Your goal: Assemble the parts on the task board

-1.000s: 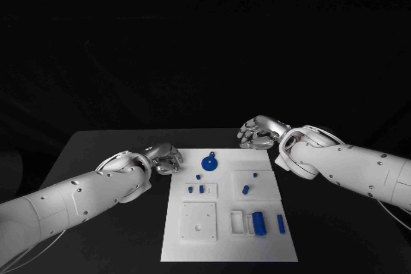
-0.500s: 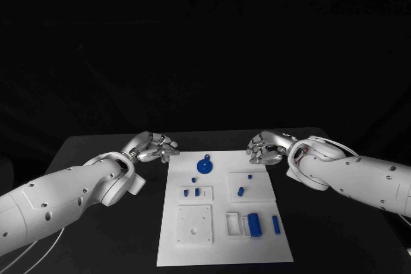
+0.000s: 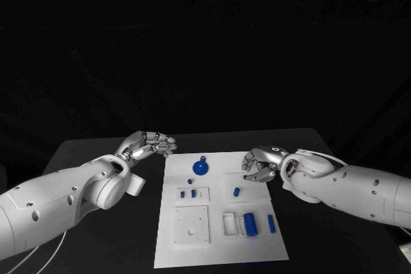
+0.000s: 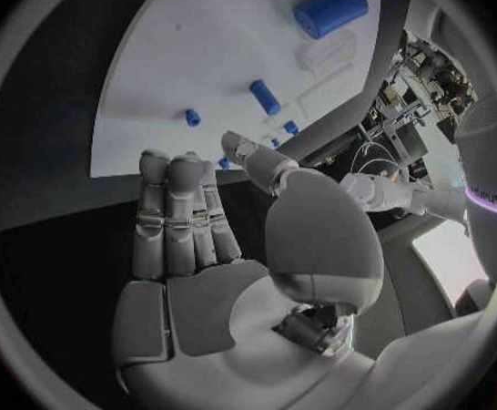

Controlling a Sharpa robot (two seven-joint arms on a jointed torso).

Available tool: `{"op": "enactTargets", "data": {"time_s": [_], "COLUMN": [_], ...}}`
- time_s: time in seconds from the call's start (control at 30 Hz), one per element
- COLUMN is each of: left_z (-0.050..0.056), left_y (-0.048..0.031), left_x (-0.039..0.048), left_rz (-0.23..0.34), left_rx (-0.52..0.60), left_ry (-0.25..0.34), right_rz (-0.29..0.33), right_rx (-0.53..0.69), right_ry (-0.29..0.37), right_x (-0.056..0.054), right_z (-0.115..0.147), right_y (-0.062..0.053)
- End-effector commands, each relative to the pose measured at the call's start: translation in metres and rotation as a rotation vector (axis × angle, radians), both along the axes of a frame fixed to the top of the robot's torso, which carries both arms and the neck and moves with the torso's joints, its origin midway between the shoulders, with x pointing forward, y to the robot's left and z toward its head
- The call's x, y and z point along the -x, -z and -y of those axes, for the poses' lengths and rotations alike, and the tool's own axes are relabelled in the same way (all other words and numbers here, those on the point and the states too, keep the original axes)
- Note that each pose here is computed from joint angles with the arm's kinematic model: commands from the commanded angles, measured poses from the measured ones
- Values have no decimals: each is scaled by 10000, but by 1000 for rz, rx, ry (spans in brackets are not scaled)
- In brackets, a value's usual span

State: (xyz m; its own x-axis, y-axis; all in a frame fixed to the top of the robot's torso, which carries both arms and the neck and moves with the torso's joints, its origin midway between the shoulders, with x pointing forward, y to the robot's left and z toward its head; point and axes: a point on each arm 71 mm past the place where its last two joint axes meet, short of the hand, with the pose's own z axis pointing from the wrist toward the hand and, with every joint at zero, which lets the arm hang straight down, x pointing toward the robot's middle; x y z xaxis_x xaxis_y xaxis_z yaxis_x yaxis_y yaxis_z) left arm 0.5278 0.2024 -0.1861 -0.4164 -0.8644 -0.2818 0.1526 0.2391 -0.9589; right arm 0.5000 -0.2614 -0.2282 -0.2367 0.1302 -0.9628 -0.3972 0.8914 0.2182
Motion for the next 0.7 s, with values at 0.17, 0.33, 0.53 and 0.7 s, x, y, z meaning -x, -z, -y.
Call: {"op": "enactTargets", "data": {"time_s": [0.17, 0.33, 0.53, 0.7], "left_z": [27, -3, -14, -1], "left_y": [-19, -18, -16, -13], "left_x": [15, 15, 11, 13], "left_rz": [-22, -28, -30, -35], "left_rx": [77, 84, 84, 85], "left_ry": [14, 4, 0, 3], "right_rz": [78, 97, 108, 95], "right_rx": [98, 104, 100, 113], "right_ry": [3, 10, 12, 15], "right_x": [5, 2, 6, -15], "right_z": [-16, -23, -40, -61], "right_y": [72, 99, 109, 143]}}
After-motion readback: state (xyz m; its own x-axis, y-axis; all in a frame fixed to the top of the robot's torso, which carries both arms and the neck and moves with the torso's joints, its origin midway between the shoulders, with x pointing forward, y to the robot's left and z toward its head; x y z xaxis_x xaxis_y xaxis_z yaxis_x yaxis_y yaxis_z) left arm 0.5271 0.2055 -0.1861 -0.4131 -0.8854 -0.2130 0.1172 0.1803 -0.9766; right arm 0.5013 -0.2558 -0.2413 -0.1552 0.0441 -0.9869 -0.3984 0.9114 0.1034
